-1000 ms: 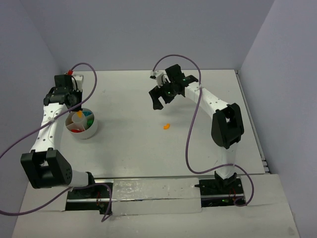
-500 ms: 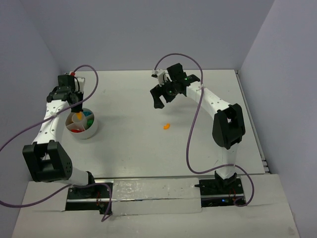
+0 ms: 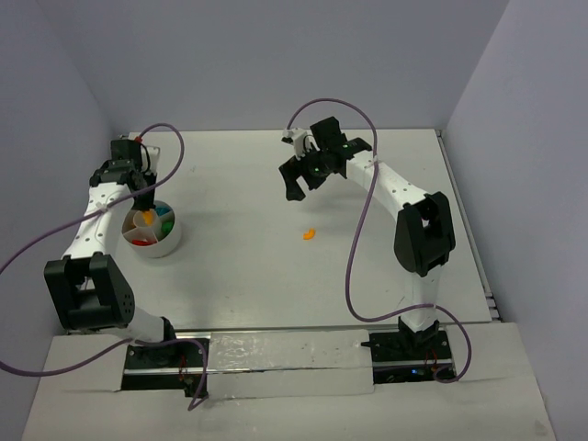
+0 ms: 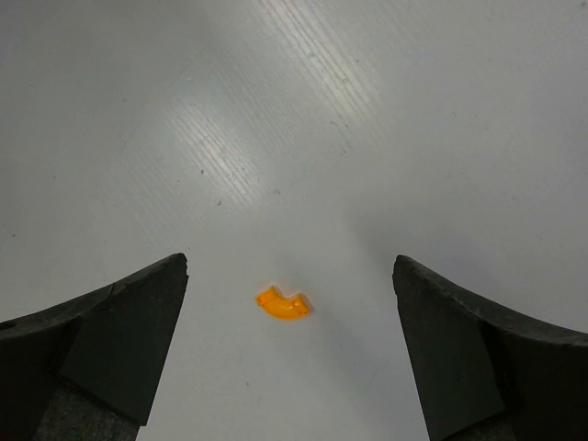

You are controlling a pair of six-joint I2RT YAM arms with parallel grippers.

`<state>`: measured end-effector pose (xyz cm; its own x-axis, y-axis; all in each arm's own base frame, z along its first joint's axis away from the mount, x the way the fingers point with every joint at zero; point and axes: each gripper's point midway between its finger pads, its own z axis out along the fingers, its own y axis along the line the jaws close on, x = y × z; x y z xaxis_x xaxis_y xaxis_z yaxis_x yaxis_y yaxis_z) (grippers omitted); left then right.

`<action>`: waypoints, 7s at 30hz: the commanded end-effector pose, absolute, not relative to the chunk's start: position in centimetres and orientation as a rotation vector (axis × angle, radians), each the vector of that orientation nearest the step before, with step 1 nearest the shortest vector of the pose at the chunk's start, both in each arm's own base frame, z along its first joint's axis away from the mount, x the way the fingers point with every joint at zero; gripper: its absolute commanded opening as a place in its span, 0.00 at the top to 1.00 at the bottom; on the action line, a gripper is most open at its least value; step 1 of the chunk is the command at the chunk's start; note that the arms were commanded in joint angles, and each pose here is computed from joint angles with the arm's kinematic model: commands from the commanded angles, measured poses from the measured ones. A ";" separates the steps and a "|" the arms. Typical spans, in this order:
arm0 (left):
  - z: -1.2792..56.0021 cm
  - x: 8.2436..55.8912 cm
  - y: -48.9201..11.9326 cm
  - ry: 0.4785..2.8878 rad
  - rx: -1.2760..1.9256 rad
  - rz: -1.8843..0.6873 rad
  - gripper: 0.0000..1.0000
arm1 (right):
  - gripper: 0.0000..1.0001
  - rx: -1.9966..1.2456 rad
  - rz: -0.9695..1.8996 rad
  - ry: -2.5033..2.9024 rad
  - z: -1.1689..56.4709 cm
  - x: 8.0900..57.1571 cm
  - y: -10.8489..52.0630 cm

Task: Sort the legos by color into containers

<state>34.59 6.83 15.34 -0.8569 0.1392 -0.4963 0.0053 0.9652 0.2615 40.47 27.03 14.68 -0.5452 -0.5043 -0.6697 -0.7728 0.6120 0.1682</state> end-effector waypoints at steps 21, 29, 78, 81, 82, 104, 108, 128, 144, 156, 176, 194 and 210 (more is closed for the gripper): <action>27.3 38.9 3.6 2.210 0.167 0.107 0.42 | 0.06 -1.082 0.537 2.226 15.5 39.8 24.9; 28.7 38.2 0.3 2.173 0.288 -0.086 0.40 | 0.15 -1.459 0.475 2.239 10.6 35.2 21.2; 26.5 37.1 -1.5 2.262 0.303 -0.233 0.36 | 0.37 -2.444 0.495 1.569 1.5 32.1 22.4; 26.4 37.1 -1.5 2.264 0.302 -0.238 0.36 | 0.37 -2.417 0.494 1.574 1.8 32.6 22.6; 26.4 37.2 -1.5 2.261 0.300 -0.238 0.36 | 0.38 -2.416 0.493 1.574 1.8 32.6 22.6; 26.4 37.5 -1.3 2.260 0.297 -0.228 0.36 | 0.22 -2.109 0.494 1.874 3.1 33.9 21.7; 26.3 37.7 -1.4 2.265 0.301 -0.232 0.36 | 0.24 -2.053 0.480 1.954 2.9 34.2 20.3; 26.1 37.7 -1.4 2.267 0.298 -0.232 0.36 | 0.40 -1.980 0.448 2.039 1.5 32.2 20.0; 26.3 38.1 -2.1 2.255 0.239 -0.298 0.34 | 0.92 -1.946 0.439 2.010 2.0 32.4 20.5; 26.3 34.8 -8.6 2.215 0.192 -0.820 0.33 | 1.00 -1.694 0.650 1.771 14.5 34.9 28.8; 25.6 33.7 -15.9 2.249 0.183 -1.205 0.36 | 1.00 -1.582 0.778 1.514 24.6 33.1 41.1; 25.1 33.4 -18.8 2.274 0.295 -1.284 0.54 | 1.00 -1.572 0.736 1.473 26.0 32.1 43.1; 25.7 33.6 -15.7 2.241 0.251 -1.199 1.00 | 0.05 -1.470 0.622 1.551 25.3 34.0 41.1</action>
<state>32.76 -17.88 23.50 -0.8740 -0.0722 -0.4804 0.3653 0.5542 -0.7479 32.94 41.83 22.87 0.0682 -0.5630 -0.8236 -0.9830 0.1033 -0.1520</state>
